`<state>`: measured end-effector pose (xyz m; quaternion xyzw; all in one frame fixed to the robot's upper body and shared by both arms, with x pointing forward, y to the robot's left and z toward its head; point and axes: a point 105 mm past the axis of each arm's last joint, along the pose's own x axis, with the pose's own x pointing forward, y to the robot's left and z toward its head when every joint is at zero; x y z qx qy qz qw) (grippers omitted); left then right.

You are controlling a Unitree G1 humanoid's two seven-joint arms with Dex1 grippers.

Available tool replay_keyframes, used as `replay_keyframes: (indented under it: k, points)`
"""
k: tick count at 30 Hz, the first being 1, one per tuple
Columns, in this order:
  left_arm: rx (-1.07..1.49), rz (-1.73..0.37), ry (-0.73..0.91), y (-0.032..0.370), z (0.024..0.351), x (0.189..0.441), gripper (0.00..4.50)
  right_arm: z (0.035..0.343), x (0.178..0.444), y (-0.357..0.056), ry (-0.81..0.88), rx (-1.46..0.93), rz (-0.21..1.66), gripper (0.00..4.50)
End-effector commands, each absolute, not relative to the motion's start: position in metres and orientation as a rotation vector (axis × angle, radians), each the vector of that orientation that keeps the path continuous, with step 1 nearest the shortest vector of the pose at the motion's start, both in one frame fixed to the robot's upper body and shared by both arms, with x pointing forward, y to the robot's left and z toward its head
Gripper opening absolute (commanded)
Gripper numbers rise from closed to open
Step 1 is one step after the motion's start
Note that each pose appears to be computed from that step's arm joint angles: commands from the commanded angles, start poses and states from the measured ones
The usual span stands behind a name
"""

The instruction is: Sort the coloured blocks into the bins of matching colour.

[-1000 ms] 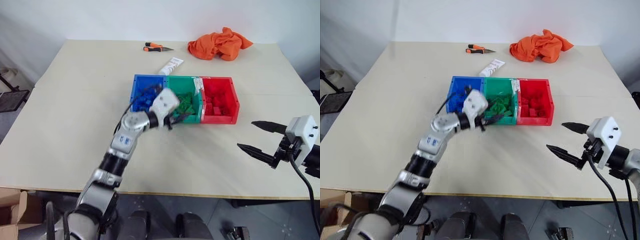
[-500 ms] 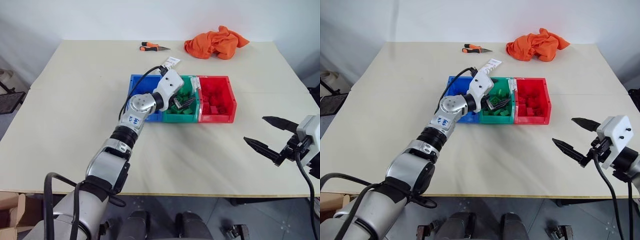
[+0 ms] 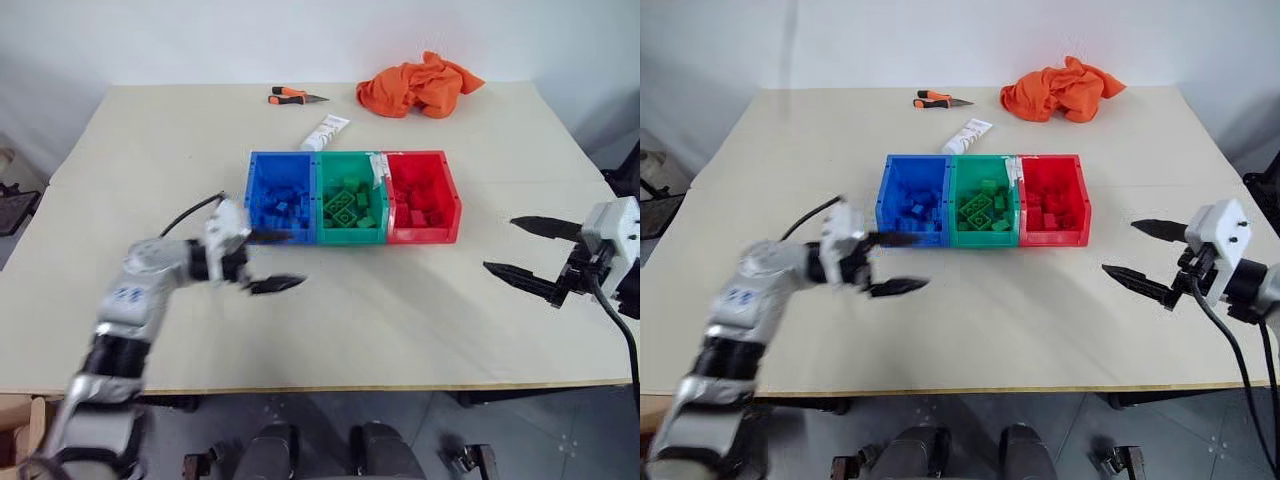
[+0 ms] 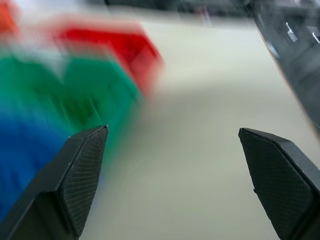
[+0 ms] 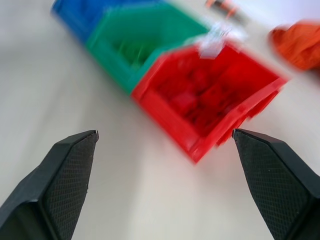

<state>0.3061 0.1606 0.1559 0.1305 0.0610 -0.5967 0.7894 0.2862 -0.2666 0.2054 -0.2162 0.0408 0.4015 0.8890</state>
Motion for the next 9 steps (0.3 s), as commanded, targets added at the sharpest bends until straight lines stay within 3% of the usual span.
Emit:
replay_keyframes:
  k: [1, 5, 9]
  points:
    - [0.301, -1.248, 0.136, 0.189, 0.164, 0.301, 4.45, 0.208, 0.287, -0.279, 0.112, -0.510, 0.858, 4.50]
    - [0.335, -1.081, 0.102, 0.227, 0.172, 0.314, 4.45, 0.204, 0.295, -0.292, 0.142, -0.514, 0.864, 4.50]
    - [0.341, -1.028, 0.026, 0.230, 0.185, 0.326, 4.45, 0.204, 0.301, -0.290, 0.125, -0.503, 0.869, 4.50]
